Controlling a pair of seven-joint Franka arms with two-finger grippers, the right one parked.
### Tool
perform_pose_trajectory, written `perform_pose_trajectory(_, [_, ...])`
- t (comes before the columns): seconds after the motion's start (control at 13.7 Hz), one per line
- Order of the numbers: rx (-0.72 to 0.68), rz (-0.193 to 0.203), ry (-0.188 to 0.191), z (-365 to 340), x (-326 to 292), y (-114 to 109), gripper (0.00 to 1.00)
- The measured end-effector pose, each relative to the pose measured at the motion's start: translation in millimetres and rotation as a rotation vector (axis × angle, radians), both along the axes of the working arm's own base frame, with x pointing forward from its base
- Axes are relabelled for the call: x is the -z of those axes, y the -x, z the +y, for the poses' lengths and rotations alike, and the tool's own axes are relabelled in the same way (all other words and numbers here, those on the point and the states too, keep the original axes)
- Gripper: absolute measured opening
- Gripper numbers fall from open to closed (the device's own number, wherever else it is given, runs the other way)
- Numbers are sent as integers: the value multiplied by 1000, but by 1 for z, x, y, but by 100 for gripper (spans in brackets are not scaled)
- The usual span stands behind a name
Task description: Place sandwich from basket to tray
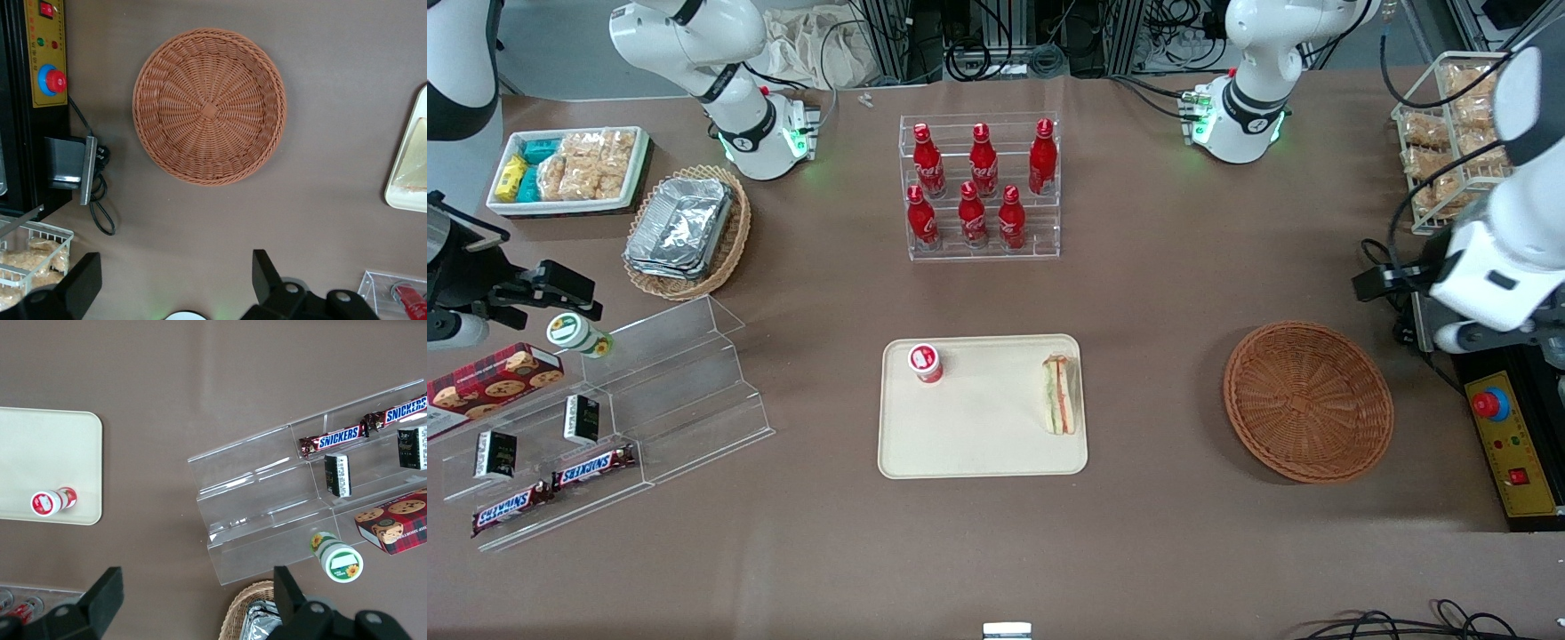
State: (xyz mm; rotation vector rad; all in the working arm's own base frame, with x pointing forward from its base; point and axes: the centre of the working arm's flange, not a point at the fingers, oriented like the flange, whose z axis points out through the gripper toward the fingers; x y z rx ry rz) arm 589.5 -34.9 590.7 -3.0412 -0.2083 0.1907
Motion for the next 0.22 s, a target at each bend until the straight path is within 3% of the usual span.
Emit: perform_pose_trajectory(0.22, [4, -13, 16, 17, -10, 4, 100])
